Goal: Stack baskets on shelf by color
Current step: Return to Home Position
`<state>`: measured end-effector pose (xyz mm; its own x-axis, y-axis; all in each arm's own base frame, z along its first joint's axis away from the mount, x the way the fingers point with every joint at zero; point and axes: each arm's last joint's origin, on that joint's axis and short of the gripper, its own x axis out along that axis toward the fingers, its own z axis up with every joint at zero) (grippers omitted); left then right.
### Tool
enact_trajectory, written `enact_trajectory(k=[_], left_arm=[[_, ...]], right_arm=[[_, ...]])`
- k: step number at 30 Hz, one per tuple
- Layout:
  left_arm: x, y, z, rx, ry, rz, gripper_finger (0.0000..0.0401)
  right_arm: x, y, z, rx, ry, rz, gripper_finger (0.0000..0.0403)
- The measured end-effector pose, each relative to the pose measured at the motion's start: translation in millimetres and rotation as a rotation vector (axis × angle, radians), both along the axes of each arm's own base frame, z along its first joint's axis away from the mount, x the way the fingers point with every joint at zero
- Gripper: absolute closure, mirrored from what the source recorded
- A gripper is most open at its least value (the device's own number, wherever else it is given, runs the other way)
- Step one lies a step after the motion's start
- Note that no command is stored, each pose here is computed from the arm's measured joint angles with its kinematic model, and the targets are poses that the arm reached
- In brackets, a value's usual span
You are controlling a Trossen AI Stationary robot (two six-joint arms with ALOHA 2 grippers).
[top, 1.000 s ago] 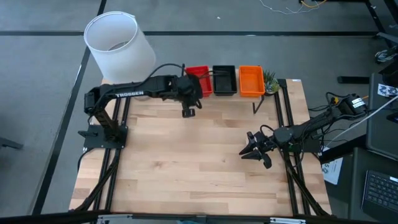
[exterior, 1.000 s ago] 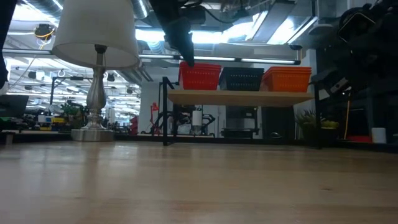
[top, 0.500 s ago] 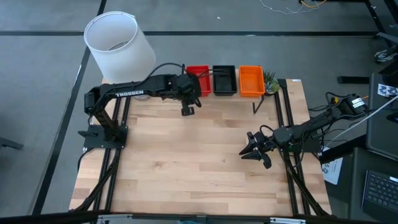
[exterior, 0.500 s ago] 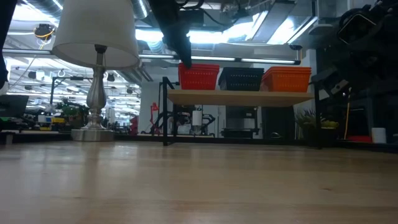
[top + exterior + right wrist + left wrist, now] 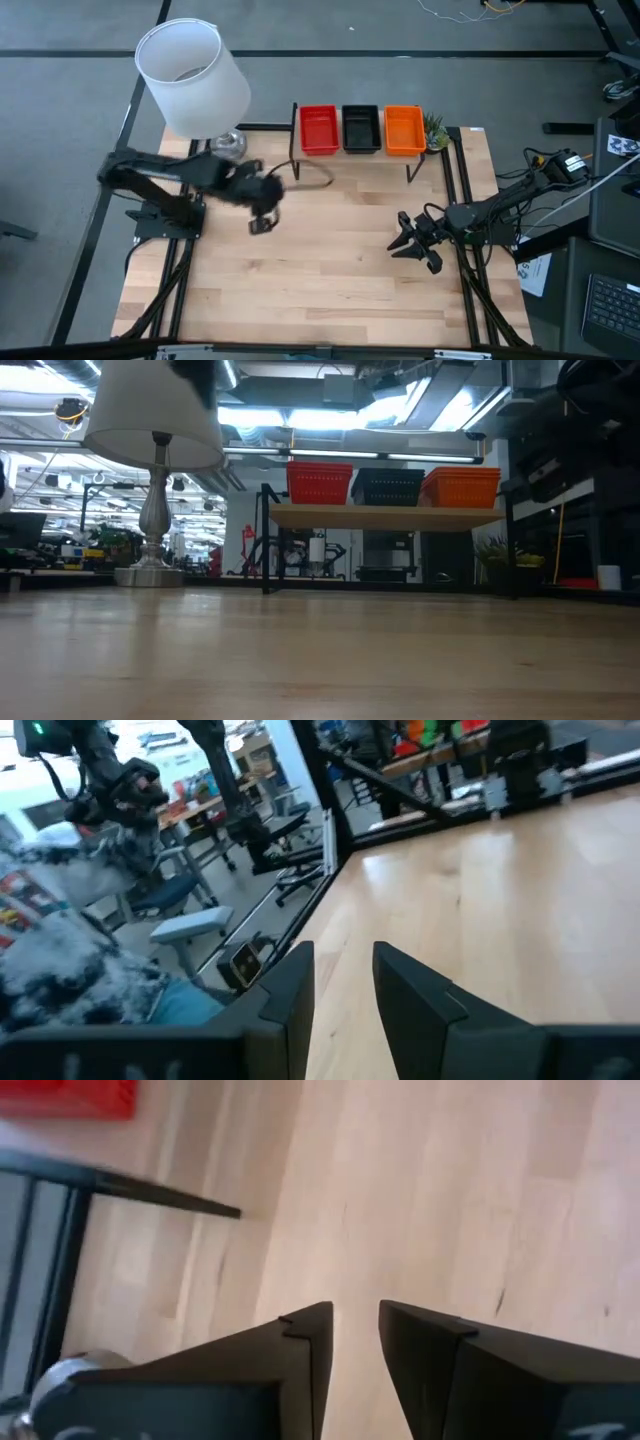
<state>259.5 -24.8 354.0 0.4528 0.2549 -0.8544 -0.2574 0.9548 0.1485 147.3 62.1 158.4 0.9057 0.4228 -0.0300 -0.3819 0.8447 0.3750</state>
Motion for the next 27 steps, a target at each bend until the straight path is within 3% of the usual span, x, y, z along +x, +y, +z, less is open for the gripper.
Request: enact_trajectory(k=[5, 9, 16, 22, 27], left_arm=[[-60, -30, -26, 0.054, -0.177, 0.062, 0.0323], [-91, -37, -57, 0.019, -0.368, -0.003, 0.0324], [-113, -20, -107, -0.012, -0.634, -0.095, 0.0331], [-124, -7, -141, -0.079, -0.742, -0.156, 0.0337], [-133, 3, -160, -0.076, -0.757, -0.159, 0.0337]], right_arm=[[-1, 1, 1, 0.0, -0.002, -0.021, 0.0297], [-1, 1, 0, -0.002, 0.001, -0.064, 0.0297], [0, -2, 0, -0.012, 0.001, -0.173, 0.0297], [0, -10, 3, -0.128, -0.046, -0.415, 0.0297], [-4, -12, 11, -0.197, -0.12, -0.432, 0.0297]])
